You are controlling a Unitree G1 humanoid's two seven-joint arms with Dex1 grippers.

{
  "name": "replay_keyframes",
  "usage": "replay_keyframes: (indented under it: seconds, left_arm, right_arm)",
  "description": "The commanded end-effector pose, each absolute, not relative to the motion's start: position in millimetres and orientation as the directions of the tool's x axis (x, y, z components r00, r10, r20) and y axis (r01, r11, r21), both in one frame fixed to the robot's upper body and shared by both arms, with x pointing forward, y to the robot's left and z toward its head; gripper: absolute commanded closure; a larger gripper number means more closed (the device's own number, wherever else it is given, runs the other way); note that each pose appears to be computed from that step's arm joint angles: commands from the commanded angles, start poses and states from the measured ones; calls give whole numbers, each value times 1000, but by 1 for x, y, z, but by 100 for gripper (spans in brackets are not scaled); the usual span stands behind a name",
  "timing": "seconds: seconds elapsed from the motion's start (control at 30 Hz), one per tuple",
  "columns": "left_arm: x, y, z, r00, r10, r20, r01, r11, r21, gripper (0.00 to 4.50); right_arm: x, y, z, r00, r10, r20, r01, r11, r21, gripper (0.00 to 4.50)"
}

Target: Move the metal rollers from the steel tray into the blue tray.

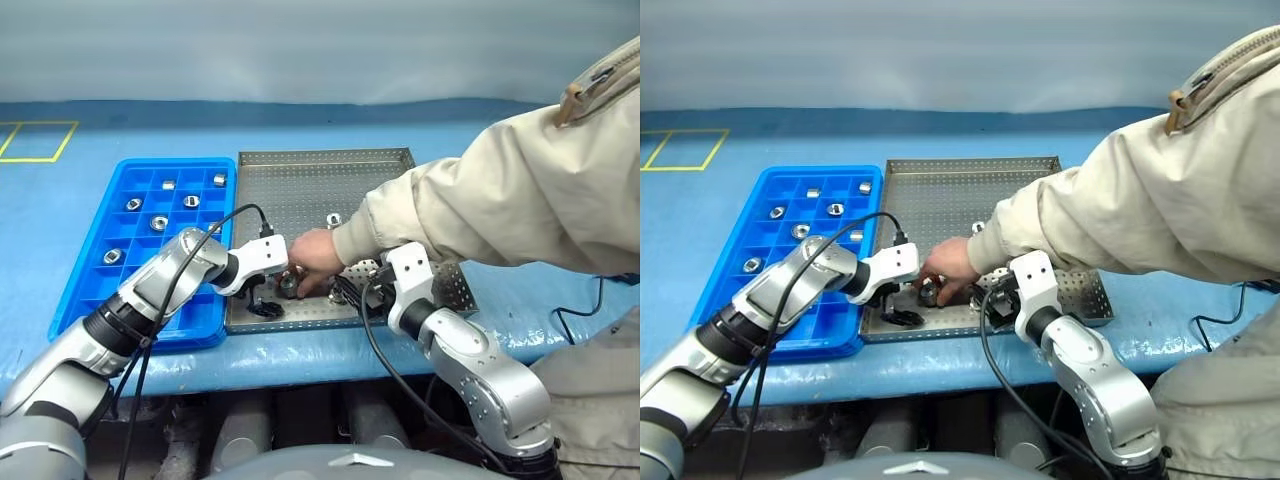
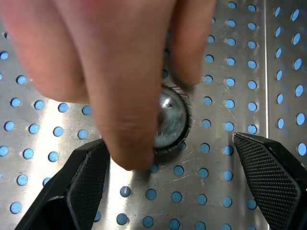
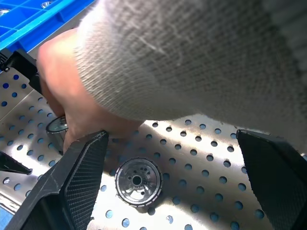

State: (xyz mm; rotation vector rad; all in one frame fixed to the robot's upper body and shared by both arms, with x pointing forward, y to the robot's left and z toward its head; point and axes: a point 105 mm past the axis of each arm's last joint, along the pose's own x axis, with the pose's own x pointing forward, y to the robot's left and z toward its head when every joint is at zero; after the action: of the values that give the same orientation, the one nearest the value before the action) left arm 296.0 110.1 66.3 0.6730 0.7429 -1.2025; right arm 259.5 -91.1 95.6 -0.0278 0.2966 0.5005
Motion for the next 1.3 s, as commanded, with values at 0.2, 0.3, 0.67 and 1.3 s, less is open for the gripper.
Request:
replay_keyframes:
  seconds: [0.2,0.3,0.67,1.3]
  left_arm:
    - [294,110,66,191,-571,-798,970,235,65,3]
    - [292,110,65,189,-575,-796,970,236,60,3]
    - [318,87,84,382,-638,-669,912,376,162,3]
    - [375,51,88,612,-623,-487,765,623,165,3]
  right_arm:
    - [262,-87,113,845,491,-215,-498,867,21,0]
    - [262,-87,113,843,493,-215,-501,865,19,0]
    - [263,-86,115,837,503,-215,-513,858,7,0]
    - [263,-85,113,844,492,-214,-500,866,18,0]
